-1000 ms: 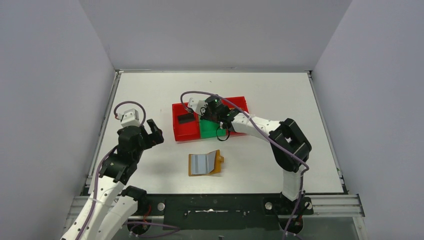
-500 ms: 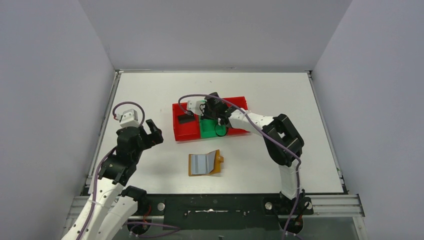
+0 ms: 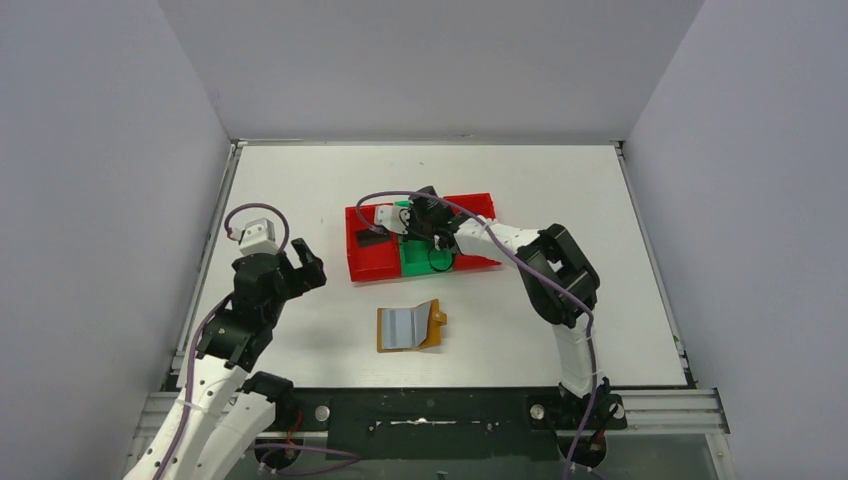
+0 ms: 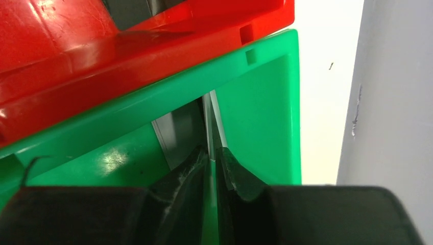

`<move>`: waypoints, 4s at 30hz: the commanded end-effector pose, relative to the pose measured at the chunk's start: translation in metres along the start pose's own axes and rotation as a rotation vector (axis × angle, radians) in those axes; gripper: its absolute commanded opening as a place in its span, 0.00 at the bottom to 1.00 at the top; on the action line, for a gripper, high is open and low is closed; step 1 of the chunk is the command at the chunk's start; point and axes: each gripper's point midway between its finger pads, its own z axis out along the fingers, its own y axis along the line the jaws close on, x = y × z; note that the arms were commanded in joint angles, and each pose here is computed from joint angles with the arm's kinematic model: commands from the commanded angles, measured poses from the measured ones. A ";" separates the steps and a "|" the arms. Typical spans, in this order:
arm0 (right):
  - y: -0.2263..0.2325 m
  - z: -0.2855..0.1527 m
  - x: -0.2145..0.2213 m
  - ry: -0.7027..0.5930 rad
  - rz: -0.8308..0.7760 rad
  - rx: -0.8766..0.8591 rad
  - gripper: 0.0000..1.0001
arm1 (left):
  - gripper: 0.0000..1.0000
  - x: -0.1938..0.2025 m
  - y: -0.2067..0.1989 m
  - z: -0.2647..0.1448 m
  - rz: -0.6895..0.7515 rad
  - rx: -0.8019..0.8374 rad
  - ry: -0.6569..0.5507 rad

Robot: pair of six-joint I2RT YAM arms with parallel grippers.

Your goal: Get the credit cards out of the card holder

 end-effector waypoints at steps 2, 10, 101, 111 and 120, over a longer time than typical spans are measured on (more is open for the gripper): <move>-0.020 -0.007 -0.015 -0.044 0.016 0.029 0.29 | 0.92 -0.015 -0.007 -0.001 0.000 0.025 -0.048; -0.031 -0.018 -0.023 -0.097 0.121 0.044 0.38 | 0.92 -0.013 -0.008 0.000 0.005 0.030 -0.038; 0.227 -0.109 -0.078 0.327 1.395 0.108 0.50 | 0.92 -0.008 0.002 0.010 0.004 -0.023 -0.013; 0.221 -0.109 -0.086 0.268 1.420 0.101 0.17 | 0.92 -0.008 0.003 0.011 0.002 -0.023 -0.012; 0.201 -0.115 -0.116 0.000 1.630 -0.130 0.17 | 0.92 0.001 -0.020 0.012 0.027 0.101 0.043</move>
